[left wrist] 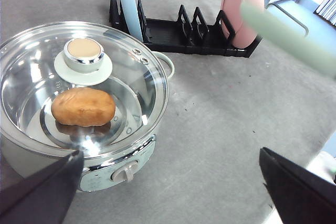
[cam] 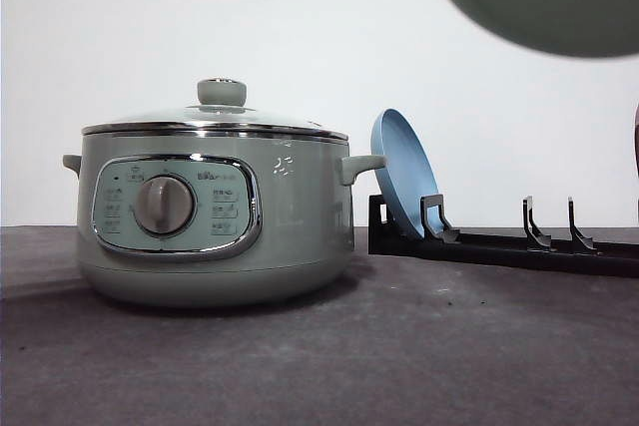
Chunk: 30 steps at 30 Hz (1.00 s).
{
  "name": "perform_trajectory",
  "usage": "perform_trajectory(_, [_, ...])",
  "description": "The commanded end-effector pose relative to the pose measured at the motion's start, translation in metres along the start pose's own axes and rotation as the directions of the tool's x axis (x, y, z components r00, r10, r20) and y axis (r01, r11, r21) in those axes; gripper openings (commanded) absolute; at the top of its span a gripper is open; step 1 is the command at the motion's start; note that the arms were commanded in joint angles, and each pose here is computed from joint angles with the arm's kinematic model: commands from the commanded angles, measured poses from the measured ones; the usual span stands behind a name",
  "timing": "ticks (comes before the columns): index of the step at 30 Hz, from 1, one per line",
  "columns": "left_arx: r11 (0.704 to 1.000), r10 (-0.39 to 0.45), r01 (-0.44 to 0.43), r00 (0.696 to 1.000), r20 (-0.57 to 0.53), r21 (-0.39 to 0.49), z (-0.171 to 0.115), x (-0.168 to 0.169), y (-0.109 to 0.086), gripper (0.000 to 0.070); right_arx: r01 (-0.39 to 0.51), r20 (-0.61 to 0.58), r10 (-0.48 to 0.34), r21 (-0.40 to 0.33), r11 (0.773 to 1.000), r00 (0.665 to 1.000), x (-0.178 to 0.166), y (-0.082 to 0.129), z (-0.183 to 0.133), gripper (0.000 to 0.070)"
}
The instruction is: Transfer potato from steamer to green plate
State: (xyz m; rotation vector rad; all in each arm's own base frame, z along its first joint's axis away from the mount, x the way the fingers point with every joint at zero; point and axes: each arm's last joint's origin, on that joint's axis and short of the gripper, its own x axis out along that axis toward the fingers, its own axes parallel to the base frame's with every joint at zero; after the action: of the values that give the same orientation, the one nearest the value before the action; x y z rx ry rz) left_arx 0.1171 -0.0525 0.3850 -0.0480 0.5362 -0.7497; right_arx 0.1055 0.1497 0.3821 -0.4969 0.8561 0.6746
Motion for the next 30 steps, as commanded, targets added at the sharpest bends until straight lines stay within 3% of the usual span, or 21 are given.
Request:
perform_trajectory(1, [1.000, -0.011, 0.011, 1.000, 0.023, 0.015, 0.006, -0.003, -0.002, 0.0700, 0.023, -0.010, -0.023, 0.026, 0.999, 1.000, 0.012, 0.009, -0.002, 0.0007])
perform_trajectory(5, [1.000, -0.012, 0.011, 1.000, 0.024, 0.015, 0.006, -0.003, -0.002, 0.0700, 0.037, -0.034, -0.036, 0.018, 0.999, 0.999, 0.047, 0.027, -0.016, 0.0007])
perform_trajectory(13, [1.000, -0.011, 0.011, 1.000, 0.024, 0.015, 0.006, -0.003, -0.002, 0.0700, 0.059, -0.102, -0.051, 0.078, 0.995, 0.993, 0.115, 0.047, -0.046, 0.0007])
perform_trajectory(18, [1.000, -0.012, 0.011, 1.000, 0.026, 0.016, 0.006, -0.003, -0.002, 0.0700, 0.115, -0.188, -0.106, 0.039, 0.993, 0.976, 0.150, 0.053, -0.064, 0.0007])
perform_trajectory(30, [1.000, -0.011, 0.011, 1.000, 0.015, 0.011, 0.008, 0.002, 0.000, 0.0700, 0.124, -0.272, -0.126, -0.027, 0.992, 0.954, 0.207, 0.072, -0.070, 0.0007])
